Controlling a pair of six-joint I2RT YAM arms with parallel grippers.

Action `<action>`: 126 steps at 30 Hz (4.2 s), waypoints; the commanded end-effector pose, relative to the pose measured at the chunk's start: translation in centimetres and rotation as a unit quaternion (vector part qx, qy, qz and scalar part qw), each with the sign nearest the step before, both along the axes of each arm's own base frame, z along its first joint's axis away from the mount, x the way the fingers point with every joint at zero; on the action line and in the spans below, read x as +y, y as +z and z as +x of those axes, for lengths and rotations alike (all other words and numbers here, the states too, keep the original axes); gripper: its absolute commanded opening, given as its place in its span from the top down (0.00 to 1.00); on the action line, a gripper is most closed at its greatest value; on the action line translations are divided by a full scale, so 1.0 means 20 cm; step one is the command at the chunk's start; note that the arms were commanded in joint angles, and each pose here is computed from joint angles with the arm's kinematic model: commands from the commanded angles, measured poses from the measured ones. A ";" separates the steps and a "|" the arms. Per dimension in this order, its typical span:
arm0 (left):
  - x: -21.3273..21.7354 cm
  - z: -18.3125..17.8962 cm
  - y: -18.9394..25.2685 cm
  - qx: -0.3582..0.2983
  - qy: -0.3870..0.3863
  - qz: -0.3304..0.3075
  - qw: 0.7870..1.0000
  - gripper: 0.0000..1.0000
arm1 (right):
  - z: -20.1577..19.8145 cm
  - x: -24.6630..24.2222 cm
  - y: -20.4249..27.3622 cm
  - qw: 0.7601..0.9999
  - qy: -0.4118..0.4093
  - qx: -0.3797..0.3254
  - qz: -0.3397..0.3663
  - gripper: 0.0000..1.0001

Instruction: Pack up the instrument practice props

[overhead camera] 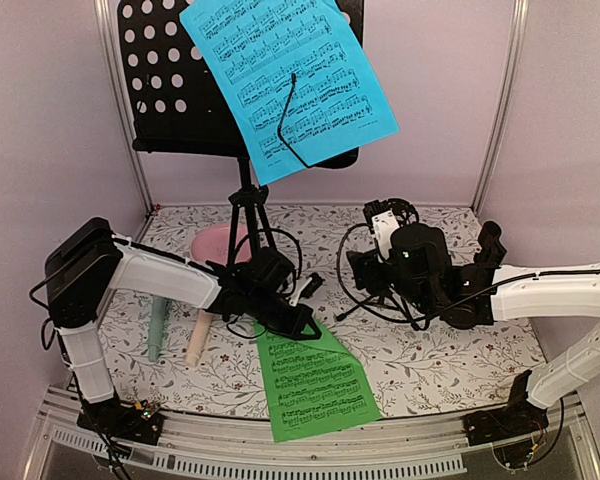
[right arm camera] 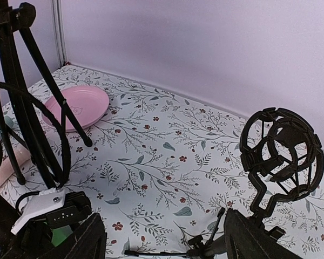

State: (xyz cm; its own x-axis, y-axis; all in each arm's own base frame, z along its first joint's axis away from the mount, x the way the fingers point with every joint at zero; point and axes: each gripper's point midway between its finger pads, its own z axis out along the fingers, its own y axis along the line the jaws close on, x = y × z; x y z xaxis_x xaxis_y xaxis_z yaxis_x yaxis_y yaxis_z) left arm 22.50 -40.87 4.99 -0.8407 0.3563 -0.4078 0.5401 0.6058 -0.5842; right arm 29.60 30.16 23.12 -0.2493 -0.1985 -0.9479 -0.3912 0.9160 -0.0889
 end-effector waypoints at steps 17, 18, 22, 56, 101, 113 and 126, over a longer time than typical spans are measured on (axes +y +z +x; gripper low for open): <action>-0.06 0.13 0.46 -0.117 0.055 -0.048 0.990 0.47 | -0.02 0.01 0.02 1.000 0.009 -0.005 0.004 0.23; -0.04 0.12 0.49 -0.126 0.059 -0.048 0.989 0.42 | -0.02 0.01 0.03 1.000 0.011 -0.004 0.006 0.23; 0.00 0.10 0.61 -0.151 0.064 -0.060 0.985 0.13 | -0.04 0.04 0.03 0.999 0.031 -0.003 0.012 0.23; 0.48 -0.49 1.44 -0.450 0.052 -0.304 0.838 0.01 | -0.35 0.21 0.24 0.962 0.252 -0.030 0.100 0.23; 0.97 0.10 1.87 -0.433 0.356 -0.211 0.801 0.09 | -0.56 -0.12 1.09 0.932 0.279 -0.151 0.174 0.07; 0.98 0.12 1.41 -0.418 0.297 -0.055 0.857 0.01 | -0.23 -0.01 1.35 0.924 0.314 -0.099 0.196 0.15; 0.75 0.15 1.01 -0.400 0.220 -0.050 0.888 0.01 | -0.18 0.03 1.33 0.927 0.313 -0.080 0.189 0.60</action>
